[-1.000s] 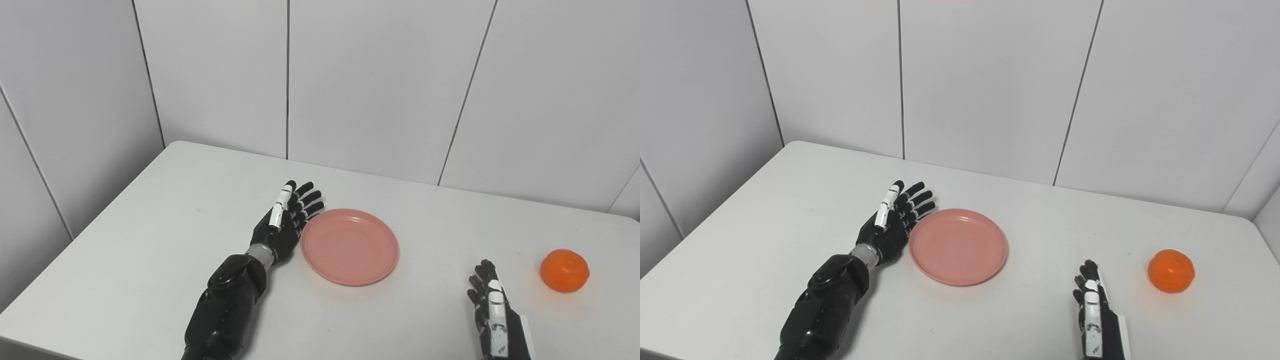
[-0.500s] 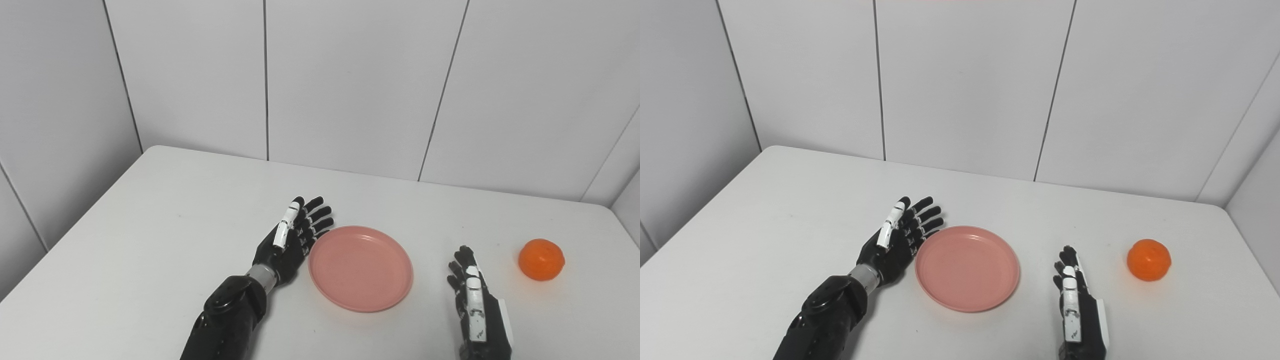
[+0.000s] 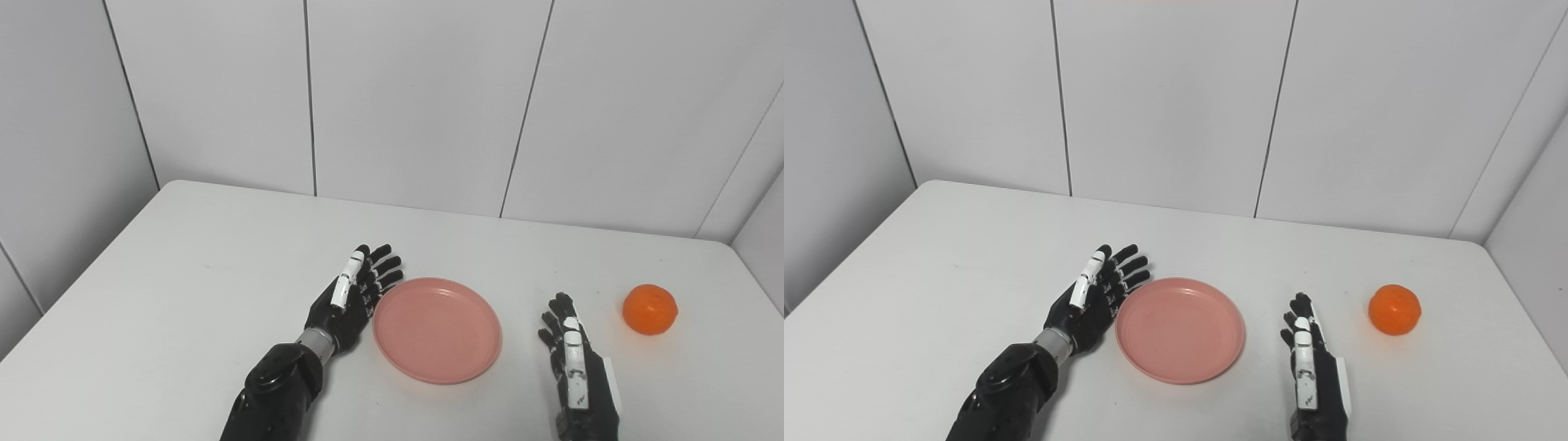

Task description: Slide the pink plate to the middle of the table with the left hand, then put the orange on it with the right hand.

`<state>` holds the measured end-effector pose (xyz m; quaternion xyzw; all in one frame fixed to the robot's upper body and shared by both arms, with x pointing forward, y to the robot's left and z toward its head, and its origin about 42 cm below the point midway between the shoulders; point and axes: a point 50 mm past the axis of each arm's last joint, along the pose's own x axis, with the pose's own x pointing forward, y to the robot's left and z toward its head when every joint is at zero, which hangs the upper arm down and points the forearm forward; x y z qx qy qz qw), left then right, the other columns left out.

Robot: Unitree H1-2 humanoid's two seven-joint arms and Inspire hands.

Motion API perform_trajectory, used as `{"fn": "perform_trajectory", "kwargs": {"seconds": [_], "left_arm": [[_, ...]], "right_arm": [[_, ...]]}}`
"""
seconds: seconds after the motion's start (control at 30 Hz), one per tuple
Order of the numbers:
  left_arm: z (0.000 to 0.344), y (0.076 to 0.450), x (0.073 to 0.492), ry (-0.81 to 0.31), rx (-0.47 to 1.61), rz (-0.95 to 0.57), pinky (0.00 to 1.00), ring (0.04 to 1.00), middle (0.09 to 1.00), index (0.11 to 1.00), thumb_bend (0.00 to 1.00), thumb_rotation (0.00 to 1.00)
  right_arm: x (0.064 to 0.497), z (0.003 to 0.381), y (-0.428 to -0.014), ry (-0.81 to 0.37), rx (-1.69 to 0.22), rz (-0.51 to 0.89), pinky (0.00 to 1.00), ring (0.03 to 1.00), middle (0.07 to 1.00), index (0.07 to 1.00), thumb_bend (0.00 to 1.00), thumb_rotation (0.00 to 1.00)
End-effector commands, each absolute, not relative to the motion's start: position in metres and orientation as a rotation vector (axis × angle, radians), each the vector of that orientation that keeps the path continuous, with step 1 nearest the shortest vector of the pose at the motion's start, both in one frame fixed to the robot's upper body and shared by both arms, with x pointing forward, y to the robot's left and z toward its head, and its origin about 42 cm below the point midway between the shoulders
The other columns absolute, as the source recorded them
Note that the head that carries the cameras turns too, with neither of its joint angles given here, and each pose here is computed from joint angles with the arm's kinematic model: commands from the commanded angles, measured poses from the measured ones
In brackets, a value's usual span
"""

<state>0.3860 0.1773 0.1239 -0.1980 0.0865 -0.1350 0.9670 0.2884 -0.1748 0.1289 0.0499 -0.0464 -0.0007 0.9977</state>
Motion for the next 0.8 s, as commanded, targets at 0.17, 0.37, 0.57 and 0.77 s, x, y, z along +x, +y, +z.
{"fn": "perform_trajectory", "kwargs": {"seconds": [0.17,0.37,0.57,0.77], "left_arm": [[0.135,0.178,0.390,0.135,-0.353,-0.259,0.93,0.914,0.909,0.901,0.38,1.00],[0.129,0.181,0.387,0.128,-0.314,-0.253,0.93,0.905,0.898,0.892,0.38,1.00],[0.125,0.186,0.384,0.135,-0.319,-0.244,0.92,0.902,0.902,0.898,0.37,1.00],[0.120,0.198,0.381,0.149,-0.319,-0.222,0.92,0.897,0.899,0.893,0.35,1.00]], "right_arm": [[0.300,0.162,-0.173,-0.175,0.087,-0.010,0.93,0.935,0.944,0.940,0.31,1.00],[0.305,0.176,-0.183,-0.219,0.016,-0.017,0.89,0.914,0.918,0.916,0.32,1.00],[0.309,0.193,-0.182,-0.250,0.021,-0.047,0.86,0.863,0.892,0.901,0.34,1.00],[0.316,0.215,-0.182,-0.337,-0.099,-0.100,0.81,0.828,0.862,0.873,0.35,1.00]]}}
